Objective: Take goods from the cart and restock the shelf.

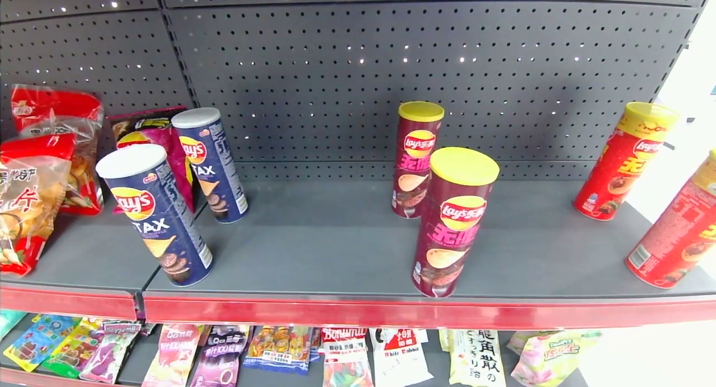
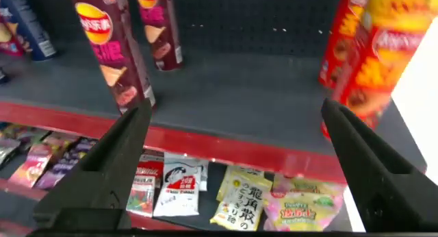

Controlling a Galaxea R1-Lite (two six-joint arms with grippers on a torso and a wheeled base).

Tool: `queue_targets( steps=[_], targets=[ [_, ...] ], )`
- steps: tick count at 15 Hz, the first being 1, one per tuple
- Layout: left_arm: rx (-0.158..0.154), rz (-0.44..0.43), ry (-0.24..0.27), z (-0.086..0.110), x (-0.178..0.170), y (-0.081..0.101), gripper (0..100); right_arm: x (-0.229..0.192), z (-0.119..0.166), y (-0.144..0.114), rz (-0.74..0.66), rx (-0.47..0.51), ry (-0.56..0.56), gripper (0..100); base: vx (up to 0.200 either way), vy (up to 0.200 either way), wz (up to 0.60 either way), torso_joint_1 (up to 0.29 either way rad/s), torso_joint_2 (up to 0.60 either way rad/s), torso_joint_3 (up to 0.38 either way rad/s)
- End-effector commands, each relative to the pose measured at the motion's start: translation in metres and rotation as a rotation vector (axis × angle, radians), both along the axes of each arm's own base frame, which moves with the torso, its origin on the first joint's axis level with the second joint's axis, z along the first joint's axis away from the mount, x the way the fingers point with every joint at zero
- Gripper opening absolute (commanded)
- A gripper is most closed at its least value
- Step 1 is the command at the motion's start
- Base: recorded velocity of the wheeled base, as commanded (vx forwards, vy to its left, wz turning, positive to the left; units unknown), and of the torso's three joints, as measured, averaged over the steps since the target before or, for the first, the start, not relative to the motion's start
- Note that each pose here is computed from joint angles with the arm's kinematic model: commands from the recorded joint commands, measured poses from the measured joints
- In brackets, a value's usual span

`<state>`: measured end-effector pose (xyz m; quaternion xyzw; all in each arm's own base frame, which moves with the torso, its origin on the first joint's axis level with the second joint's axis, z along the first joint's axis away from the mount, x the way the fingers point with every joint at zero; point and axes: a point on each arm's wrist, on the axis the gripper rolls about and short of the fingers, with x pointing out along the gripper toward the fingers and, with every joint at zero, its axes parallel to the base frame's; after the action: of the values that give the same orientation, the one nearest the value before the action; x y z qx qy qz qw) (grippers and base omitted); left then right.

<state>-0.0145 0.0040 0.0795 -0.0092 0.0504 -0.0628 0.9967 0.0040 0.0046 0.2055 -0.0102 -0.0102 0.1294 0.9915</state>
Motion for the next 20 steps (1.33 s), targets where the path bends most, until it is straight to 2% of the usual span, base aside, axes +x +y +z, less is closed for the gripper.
queue_targets(
  steps=[1,2,3,4,6,7,9,10,15,16,18,19,20],
  targets=[
    [-0.001,0.063,-0.001,-0.002,-0.001,-0.001,100,0.051,0.025,0.005,0.051,-0.048,0.14,100,0.0,0.0,0.0,0.0,0.0,0.0],
    [0.003,0.064,-0.005,-0.002,-0.001,-0.001,100,0.061,0.023,0.006,0.052,-0.055,0.175,100,0.0,0.0,0.0,0.0,0.0,0.0],
    [0.041,0.034,-0.009,-0.002,-0.001,-0.001,100,0.075,0.02,0.008,0.063,-0.055,0.233,100,0.0,0.0,0.0,0.0,0.0,0.0],
    [0.048,-0.005,-0.009,-0.002,-0.001,-0.002,100,0.081,0.02,0.012,0.106,-0.054,0.255,100,0.0,0.0,0.0,0.0,0.0,0.0],
    [0.041,-0.014,-0.007,-0.002,-0.001,-0.002,100,0.084,0.02,0.02,0.194,-0.054,0.273,100,0.0,0.0,0.0,0.0,0.0,0.0],
    [0.028,-0.006,-0.005,-0.002,-0.001,-0.002,100,0.087,0.016,0.025,0.235,-0.064,0.301,100,0.0,0.0,0.0,0.0,0.0,0.0],
    [0.025,0.003,-0.003,-0.002,-0.001,-0.002,100,0.095,0.012,0.028,0.242,-0.076,0.342,100,0.0,0.0,0.0,0.0,0.0,0.0],
    [0.018,0.027,-0.005,-0.002,-0.001,-0.001,100,0.104,0.009,0.031,0.245,-0.081,0.374,100,0.0,0.0,0.0,0.0,0.0,0.0],
    [0.027,0.082,-0.001,-0.002,-0.001,-0.002,100,0.112,-0.008,0.033,0.244,-0.094,0.464,100,0.0,0.0,0.0,0.0,0.0,0.0],
    [0.025,0.108,-0.003,-0.002,-0.001,-0.002,100,0.112,-0.009,0.033,0.244,-0.096,0.468,100,0.0,0.0,0.0,0.0,0.0,0.0],
    [0.019,0.221,-0.003,-0.002,-0.001,-0.004,100,0.113,-0.009,0.034,0.247,-0.102,0.469,100,0.0,0.0,0.0,0.0,0.0,0.0],
    [0.017,0.198,-0.034,-0.003,-0.003,-0.004,100,0.113,-0.01,0.034,0.249,-0.111,0.467,100,0.0,0.0,0.0,0.0,0.0,0.0],
    [0.014,0.089,-0.096,-0.004,-0.008,-0.004,100,0.113,-0.01,0.034,0.25,-0.115,0.466,100,0.0,0.0,0.0,0.0,0.0,0.0]
  ],
)
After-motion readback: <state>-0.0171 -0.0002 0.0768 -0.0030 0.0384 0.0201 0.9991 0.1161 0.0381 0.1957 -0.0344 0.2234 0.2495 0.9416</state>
